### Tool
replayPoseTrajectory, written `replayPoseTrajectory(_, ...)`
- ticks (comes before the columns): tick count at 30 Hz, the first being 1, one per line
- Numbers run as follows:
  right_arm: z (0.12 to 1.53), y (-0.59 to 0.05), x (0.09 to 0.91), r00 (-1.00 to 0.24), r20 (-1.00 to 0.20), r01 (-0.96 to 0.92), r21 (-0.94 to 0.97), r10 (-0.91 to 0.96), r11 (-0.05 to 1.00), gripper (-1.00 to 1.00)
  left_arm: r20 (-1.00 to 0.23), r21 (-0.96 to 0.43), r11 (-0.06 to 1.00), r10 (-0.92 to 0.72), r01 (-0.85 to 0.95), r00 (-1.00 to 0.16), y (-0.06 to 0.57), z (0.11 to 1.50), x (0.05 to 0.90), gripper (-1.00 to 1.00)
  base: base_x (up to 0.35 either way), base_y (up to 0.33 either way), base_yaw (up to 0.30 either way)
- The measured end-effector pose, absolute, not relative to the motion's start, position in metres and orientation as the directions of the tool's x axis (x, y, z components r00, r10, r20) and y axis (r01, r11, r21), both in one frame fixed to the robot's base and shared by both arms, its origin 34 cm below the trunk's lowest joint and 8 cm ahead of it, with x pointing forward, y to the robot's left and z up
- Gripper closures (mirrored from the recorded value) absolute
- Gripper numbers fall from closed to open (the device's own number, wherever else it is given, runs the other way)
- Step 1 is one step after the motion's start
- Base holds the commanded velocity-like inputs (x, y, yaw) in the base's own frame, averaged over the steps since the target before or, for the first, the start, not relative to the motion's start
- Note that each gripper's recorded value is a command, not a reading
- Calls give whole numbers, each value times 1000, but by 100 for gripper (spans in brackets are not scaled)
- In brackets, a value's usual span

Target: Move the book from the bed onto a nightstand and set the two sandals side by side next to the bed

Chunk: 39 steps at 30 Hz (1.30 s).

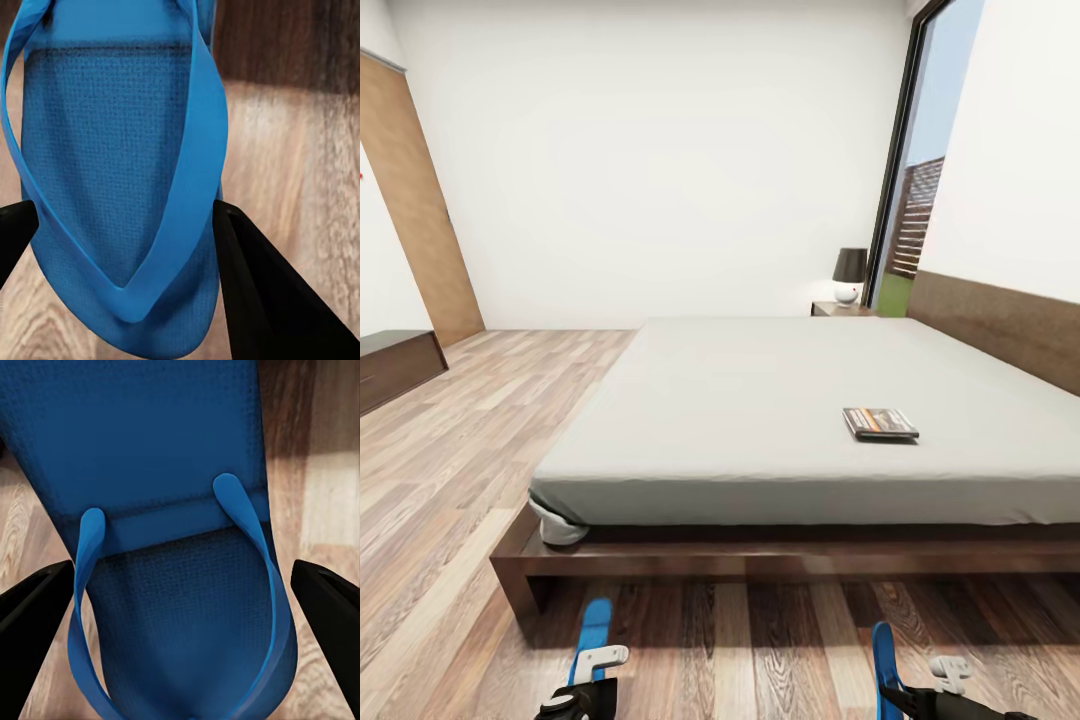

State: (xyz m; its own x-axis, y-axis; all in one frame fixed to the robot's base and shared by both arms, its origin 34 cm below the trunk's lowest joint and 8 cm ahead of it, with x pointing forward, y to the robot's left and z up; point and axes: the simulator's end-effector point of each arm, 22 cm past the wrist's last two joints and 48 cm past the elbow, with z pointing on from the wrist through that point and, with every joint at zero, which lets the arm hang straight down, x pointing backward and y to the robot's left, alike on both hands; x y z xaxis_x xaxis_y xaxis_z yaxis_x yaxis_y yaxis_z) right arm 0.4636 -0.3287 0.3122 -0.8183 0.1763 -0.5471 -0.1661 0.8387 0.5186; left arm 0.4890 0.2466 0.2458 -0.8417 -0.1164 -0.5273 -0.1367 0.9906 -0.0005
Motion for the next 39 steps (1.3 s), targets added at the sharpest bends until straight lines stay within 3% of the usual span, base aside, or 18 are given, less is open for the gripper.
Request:
replayPoseTrajectory(18, 286, -330, 452, -856, -474, -102, 549, 209, 830, 100, -391, 8, 992, -111, -123, -914, 254, 242, 497, 100, 0, 0, 0)
replayPoseTrajectory(22, 290, -337, 445, -898, -330, 26, 619, 290, 785, 100, -377, 7, 992, -112, -124, -920, 253, 234, 492, 100, 0, 0, 0)
replayPoseTrajectory(30, 360, -352, 478, -854, -279, 41, 804, 439, 593, 100, -347, 9, 993, -110, -120, -931, 251, 220, 484, 100, 0, 0, 0)
replayPoseTrajectory(39, 364, -379, 486, -826, -276, 77, 809, 492, 582, 100, -314, 9, 993, -108, -117, -943, 247, 205, 473, 100, 0, 0, 0)
